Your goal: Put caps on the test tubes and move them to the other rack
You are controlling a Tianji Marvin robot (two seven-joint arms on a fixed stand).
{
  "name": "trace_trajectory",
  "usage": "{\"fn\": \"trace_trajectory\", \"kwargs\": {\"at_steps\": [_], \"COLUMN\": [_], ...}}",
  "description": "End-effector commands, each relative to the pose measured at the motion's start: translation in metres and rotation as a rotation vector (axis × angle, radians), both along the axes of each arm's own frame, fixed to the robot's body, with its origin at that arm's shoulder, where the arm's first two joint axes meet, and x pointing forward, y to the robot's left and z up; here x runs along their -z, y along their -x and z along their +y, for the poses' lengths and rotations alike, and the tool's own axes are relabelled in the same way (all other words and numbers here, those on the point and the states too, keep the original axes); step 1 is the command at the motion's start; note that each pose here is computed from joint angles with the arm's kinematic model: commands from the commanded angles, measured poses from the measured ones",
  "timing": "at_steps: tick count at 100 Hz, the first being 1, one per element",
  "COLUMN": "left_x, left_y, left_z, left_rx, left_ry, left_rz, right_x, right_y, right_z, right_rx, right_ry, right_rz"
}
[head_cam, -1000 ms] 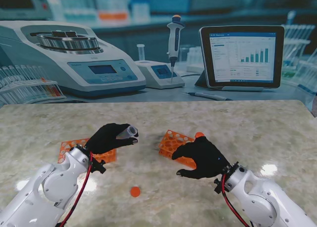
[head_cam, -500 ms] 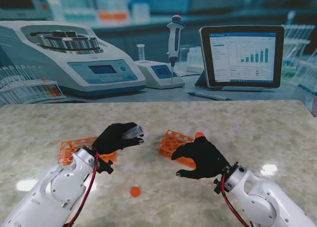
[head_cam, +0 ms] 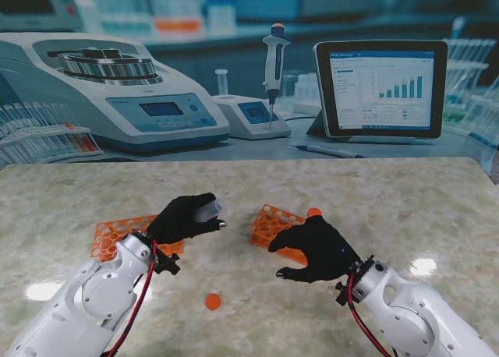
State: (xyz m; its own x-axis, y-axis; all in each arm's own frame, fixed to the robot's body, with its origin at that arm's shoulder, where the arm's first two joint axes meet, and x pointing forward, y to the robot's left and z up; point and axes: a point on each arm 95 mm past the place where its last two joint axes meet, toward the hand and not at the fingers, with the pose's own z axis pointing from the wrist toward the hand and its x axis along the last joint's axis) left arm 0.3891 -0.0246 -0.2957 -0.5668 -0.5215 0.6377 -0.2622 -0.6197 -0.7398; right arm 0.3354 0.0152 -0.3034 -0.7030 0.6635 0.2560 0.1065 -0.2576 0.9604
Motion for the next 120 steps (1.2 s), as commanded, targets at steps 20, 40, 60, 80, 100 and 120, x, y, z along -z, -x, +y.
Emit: {"fn": "trace_trajectory", "kwargs": {"at_steps": [20,40,60,80,100,120], "left_x": [0.003,0.006,0.012,0.015,0.015,0.015], "left_y": [-0.002,-0.002,-0.003,-0.005,-0.006,-0.006], "left_z": [-0.002,-0.004,-0.007,-0.009,-0.009,-0.008], "left_rx": [0.001,0.013,0.018,0.021,0.021,0.027], "left_ry": [-0.008,-0.020,-0.006,0.006,0.013,0.021], "left_rz": [-0.029,-0.043,-0.036,-0.029,-0.022,-0.017], "right_x": [0.002,0.003,0.004,0.006,0.008,0.012], "right_y": [0.004,0.006,0.008,0.010,0.012,0.015], "right_z": [0.006,0.012,0.019,0.028,0.041,0.057], "right_rx": [-0.021,-0.040,-0.067,-0.097,-0.135,-0.184], "right_ry": [-0.005,0.002,0.012,0.015,0.015,0.033], "right_rz": [0.010,0.014,0.021,0.026,0.032,0.046]}}
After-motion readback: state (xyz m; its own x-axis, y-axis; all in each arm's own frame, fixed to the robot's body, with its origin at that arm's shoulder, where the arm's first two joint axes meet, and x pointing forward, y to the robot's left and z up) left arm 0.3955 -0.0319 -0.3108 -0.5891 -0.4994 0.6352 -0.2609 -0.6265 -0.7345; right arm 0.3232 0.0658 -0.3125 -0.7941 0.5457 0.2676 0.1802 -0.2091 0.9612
